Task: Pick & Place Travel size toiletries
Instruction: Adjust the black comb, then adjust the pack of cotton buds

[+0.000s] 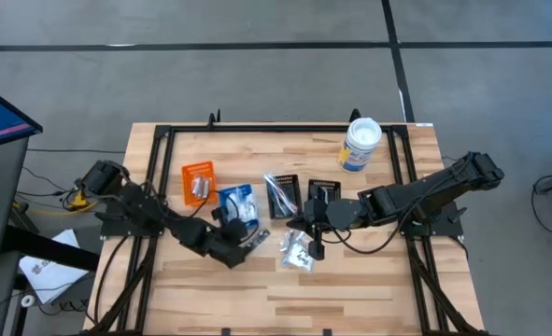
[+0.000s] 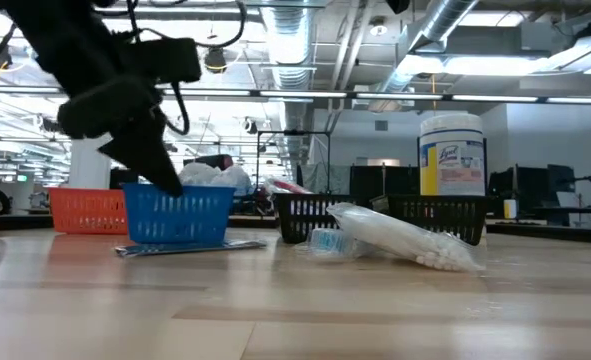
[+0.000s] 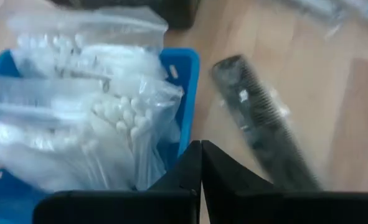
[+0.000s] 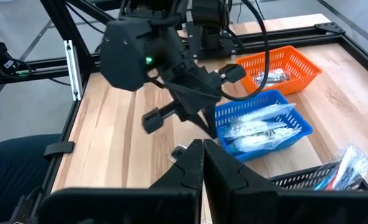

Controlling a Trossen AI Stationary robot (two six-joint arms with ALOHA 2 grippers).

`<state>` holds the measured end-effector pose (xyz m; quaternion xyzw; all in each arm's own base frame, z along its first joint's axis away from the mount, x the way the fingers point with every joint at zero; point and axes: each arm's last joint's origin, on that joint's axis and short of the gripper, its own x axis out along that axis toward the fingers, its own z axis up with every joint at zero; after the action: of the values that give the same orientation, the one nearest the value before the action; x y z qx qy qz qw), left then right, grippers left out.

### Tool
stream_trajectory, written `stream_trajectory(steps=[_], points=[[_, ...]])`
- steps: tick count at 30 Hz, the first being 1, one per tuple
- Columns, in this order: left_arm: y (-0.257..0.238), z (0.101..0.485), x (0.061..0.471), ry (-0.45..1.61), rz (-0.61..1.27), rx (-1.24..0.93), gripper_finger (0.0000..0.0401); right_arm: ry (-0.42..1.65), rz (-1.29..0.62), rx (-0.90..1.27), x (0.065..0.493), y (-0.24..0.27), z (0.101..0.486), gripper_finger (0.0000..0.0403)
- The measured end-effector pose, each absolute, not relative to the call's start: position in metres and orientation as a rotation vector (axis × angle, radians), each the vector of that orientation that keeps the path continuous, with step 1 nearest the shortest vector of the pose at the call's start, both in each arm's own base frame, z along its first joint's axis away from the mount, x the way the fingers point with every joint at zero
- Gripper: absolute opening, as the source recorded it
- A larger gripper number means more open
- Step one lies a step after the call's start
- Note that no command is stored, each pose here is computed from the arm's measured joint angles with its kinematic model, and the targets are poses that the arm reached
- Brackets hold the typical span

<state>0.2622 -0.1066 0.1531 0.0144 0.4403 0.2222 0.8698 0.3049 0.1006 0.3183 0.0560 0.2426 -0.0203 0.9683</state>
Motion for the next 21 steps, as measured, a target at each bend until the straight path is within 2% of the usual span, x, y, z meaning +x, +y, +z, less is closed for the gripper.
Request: stream_trajectory(steps=[7,13,16,21], points=[[-0.081,0.14,0.254,0.958,0.579,0.077,0.0,0.492,-0.04,0.112,0.305,0.101,0.318,0.0001],[-0.108,0.156,0.253,0.821,0.452,0.067,0.0,0.59,-0.037,0.151,0.297,0.115,0.308,0.0001],[-0.126,0.17,0.253,0.697,0.364,0.063,0.0,0.693,-0.103,0.182,0.297,0.13,0.286,0.0],[-0.139,0.184,0.257,0.565,0.3,0.054,0.0,0.877,-0.241,0.197,0.307,0.155,0.226,0.0]])
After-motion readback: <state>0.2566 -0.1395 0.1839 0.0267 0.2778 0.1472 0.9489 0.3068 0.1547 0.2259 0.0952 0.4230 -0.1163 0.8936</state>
